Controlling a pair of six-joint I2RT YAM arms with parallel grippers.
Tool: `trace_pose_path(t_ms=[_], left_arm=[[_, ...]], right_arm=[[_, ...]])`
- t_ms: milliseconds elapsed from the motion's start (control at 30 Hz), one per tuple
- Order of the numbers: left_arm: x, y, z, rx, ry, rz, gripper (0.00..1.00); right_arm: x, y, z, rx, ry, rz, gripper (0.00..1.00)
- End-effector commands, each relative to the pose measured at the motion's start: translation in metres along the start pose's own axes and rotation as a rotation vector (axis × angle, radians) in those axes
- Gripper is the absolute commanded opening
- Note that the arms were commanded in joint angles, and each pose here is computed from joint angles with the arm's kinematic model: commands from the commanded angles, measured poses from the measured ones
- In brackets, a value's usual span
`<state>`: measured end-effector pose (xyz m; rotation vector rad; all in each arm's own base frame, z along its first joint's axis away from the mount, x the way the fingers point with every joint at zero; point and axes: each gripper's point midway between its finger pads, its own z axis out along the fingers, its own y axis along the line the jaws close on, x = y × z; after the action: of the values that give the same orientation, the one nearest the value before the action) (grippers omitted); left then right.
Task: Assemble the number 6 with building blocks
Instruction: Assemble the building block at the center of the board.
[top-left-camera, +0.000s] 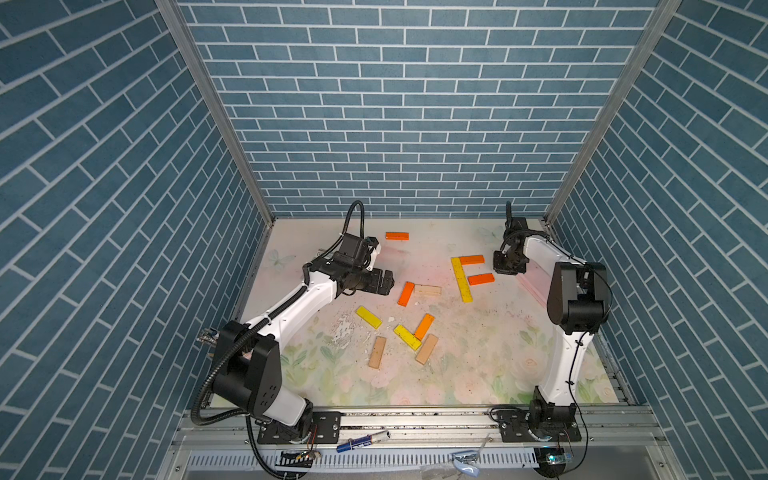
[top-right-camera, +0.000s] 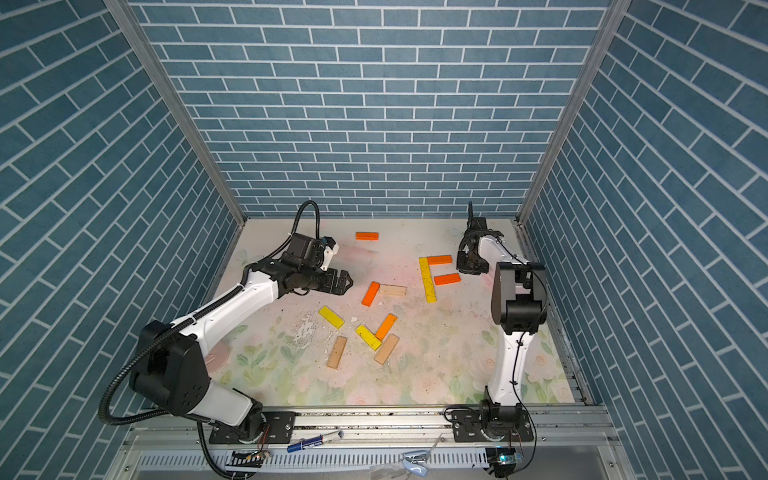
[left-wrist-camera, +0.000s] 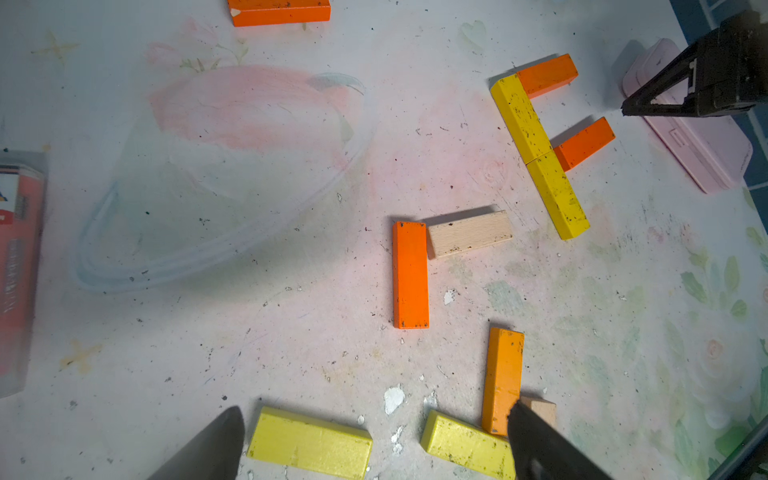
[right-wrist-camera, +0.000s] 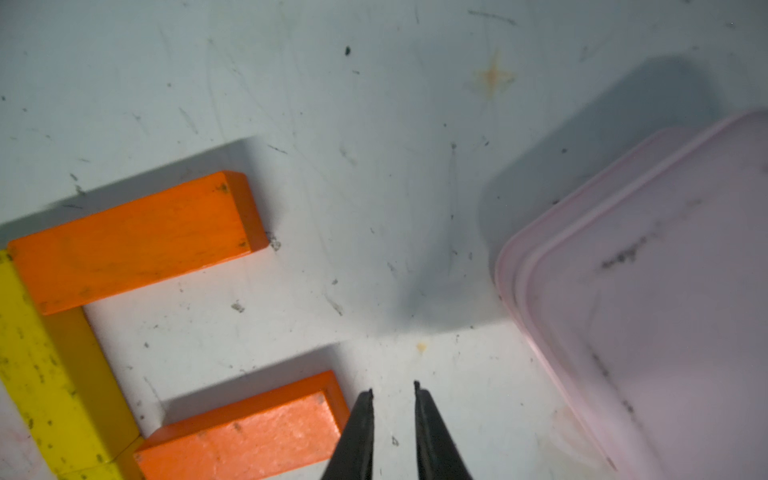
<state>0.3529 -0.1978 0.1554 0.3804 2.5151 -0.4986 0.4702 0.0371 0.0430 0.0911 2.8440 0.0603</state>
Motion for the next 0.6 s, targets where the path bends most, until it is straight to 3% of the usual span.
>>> trace_pose_path(t_ms=[0, 567], left_arm=[[-0.005, 0.002, 0.000, -0.004, 0.000, 0.000, 0.99], [-0.003, 0.004, 0.004, -0.011, 0.012, -0.001, 0.99]], right_arm=[[0.011, 0.000, 0.009, -0.013, 0.075, -0.066, 0.21], [0.025, 0.001, 0.029, -0.034, 0.156, -0.096, 0.25]])
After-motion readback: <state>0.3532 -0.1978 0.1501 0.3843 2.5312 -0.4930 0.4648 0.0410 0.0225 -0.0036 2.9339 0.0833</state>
